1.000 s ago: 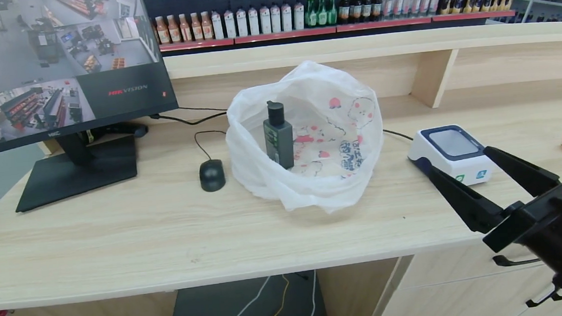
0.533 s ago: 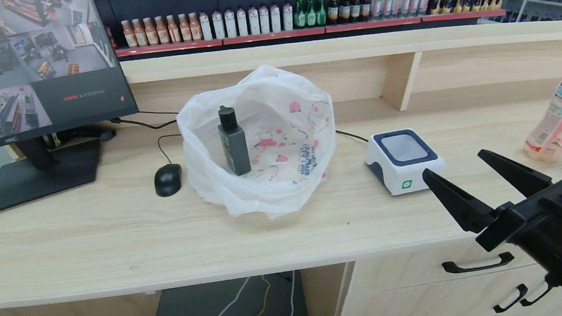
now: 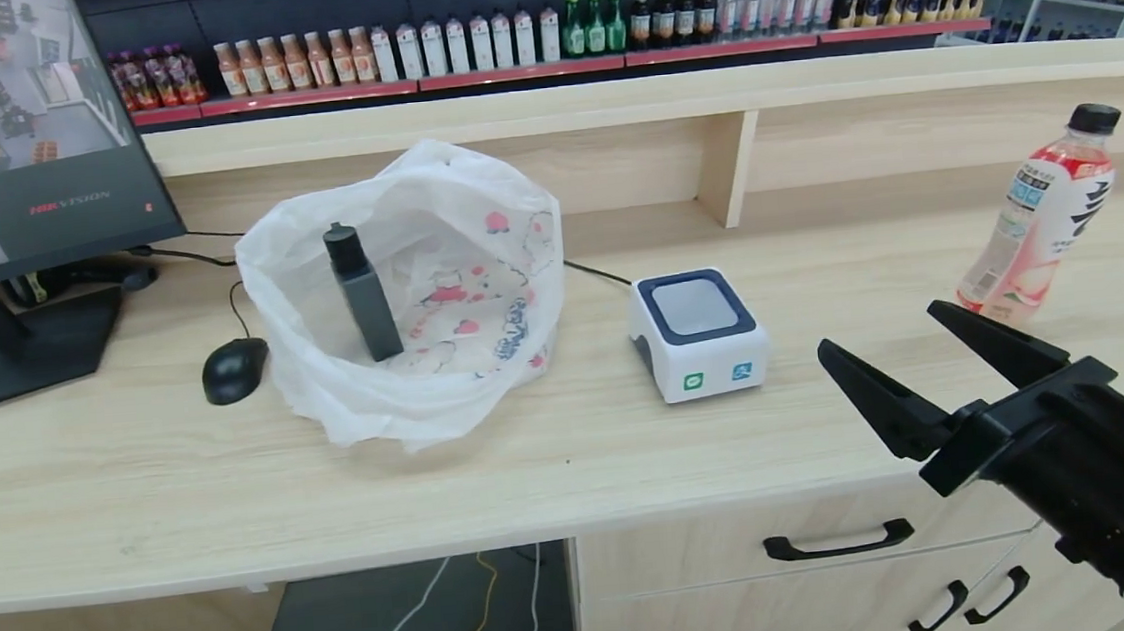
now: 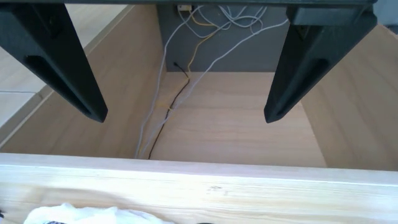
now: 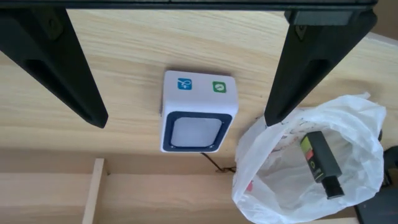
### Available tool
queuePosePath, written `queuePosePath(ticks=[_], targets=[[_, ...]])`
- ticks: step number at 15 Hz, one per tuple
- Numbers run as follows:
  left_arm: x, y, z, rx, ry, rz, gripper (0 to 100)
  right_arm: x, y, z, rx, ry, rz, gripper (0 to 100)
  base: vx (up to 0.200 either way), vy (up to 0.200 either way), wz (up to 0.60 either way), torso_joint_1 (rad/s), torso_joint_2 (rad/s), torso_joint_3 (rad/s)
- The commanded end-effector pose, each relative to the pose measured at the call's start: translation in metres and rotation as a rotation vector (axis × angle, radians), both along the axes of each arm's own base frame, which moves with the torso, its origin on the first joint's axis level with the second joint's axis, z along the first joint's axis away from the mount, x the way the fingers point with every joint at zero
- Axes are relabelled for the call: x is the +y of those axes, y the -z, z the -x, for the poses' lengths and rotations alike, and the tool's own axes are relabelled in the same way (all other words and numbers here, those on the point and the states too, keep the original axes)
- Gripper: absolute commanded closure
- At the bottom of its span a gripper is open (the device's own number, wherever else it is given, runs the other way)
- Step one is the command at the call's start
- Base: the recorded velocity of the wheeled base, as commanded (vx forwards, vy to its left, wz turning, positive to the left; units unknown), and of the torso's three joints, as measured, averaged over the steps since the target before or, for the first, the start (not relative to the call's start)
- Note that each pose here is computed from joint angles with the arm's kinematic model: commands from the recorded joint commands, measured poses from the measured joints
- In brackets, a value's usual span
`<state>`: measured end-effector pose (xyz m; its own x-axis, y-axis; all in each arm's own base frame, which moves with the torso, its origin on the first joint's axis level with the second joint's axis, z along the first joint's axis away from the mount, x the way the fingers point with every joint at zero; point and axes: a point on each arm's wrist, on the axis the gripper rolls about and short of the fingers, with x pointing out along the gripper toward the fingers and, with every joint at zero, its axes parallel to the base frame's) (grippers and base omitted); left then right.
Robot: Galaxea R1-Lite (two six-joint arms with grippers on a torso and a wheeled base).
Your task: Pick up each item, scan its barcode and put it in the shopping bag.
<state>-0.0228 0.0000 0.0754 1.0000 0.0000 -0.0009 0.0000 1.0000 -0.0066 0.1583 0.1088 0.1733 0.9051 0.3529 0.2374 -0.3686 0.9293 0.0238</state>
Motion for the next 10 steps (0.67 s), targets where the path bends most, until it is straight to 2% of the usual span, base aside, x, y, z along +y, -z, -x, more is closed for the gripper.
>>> queuePosePath(ticks=[1, 9, 10], targets=[[0.0, 0.0, 0.0, -0.001, 0.0, 0.001, 0, -0.0037, 0.0008, 0.0047, 0.0, 0.002, 0.001, 0, 0.0, -0.2, 0.0, 0.002, 0.01, 0.002], [0.0, 0.0, 0.0, -0.001, 0.0, -0.004, 0, -0.0051, -0.001, 0.0056, -0.008, 0.006, -0.003, 0, 0.0, -0.2, 0.0, 0.002, 0.0, 0.003], [0.0, 0.0, 0.0, -0.001, 0.0, -0.005, 0, -0.0045, -0.0004, 0.0048, -0.005, 0.006, -0.001, 0, 0.0, 0.0, 0.0, 0.0, 0.0, 0.0]])
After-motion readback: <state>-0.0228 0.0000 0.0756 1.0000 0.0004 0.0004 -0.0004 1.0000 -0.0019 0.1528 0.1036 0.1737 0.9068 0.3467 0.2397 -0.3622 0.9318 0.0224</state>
